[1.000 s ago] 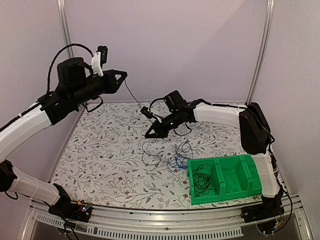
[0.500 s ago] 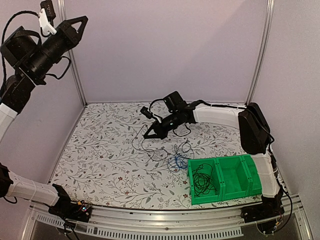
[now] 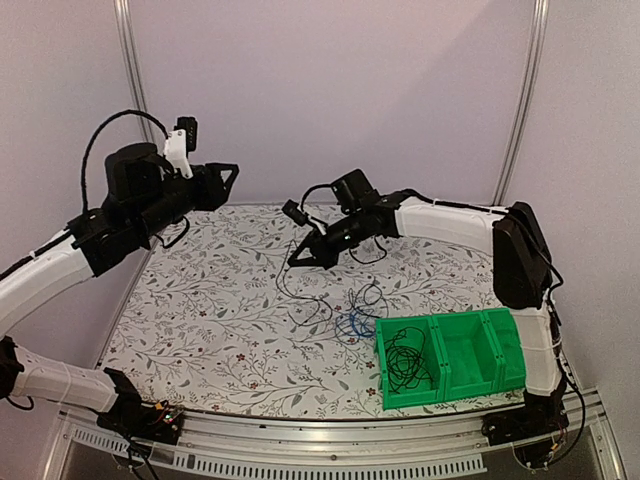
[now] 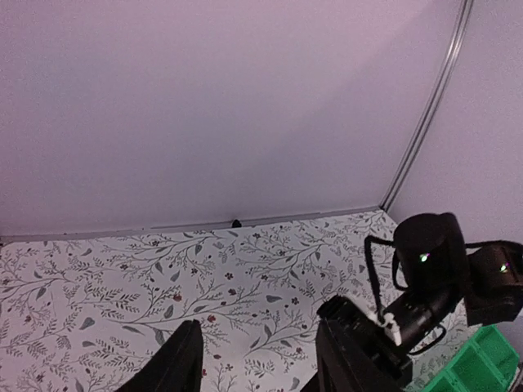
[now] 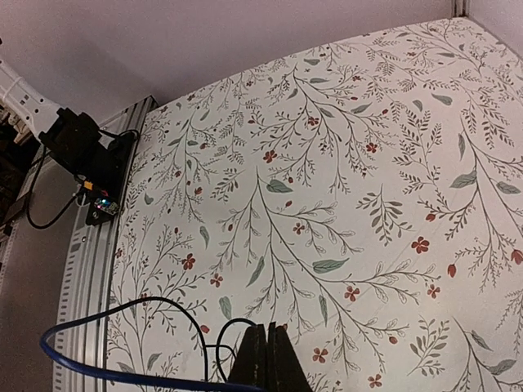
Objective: Untangle the cables
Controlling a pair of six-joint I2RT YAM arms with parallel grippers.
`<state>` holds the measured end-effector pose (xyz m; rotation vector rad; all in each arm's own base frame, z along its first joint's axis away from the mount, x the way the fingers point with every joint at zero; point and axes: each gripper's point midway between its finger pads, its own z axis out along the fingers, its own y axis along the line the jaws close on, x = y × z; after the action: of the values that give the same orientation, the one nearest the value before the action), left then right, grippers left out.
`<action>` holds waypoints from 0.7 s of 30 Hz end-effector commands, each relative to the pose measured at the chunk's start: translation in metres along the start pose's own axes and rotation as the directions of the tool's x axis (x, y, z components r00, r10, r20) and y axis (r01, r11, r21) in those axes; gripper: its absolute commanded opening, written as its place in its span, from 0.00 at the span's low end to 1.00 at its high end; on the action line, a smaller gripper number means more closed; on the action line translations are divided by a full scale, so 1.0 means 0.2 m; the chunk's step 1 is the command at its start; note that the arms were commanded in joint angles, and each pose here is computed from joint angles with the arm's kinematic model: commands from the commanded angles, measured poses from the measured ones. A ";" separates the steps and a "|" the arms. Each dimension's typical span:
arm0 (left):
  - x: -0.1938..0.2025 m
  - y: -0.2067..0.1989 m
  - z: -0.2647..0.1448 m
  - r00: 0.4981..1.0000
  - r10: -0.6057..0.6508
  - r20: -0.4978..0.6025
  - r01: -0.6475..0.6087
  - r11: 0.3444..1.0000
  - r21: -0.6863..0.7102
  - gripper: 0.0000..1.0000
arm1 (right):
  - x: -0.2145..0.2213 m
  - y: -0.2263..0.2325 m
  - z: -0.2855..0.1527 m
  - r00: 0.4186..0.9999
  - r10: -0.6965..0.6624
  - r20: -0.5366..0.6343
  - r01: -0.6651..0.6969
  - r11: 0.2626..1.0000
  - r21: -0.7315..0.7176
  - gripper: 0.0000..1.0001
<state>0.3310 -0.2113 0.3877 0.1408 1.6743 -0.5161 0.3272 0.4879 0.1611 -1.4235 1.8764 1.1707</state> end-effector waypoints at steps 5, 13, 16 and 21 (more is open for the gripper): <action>0.42 0.00 0.05 0.996 0.034 -0.087 -0.022 0.990 0.140 0.53 | -0.35 0.22 -0.27 0.981 -0.145 0.131 0.146 0.989 0.002 0.00; 0.68 -0.27 0.06 0.983 0.066 -0.173 0.032 0.861 0.508 0.55 | -0.40 0.23 -0.31 0.974 -0.176 0.143 0.173 0.984 0.033 0.00; 0.72 -0.30 0.07 0.979 0.053 -0.198 0.068 0.827 0.558 0.55 | -0.40 0.23 -0.32 0.973 -0.181 0.143 0.178 0.983 0.037 0.00; 0.81 -0.29 0.14 0.967 0.053 -0.251 0.094 0.837 0.540 0.48 | -0.42 0.24 -0.33 0.971 -0.186 0.152 0.183 0.982 0.035 0.00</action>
<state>0.3039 -0.2968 0.2373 0.6023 1.7812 -0.9580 0.3172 0.4802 0.2449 -1.4290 1.6819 1.1488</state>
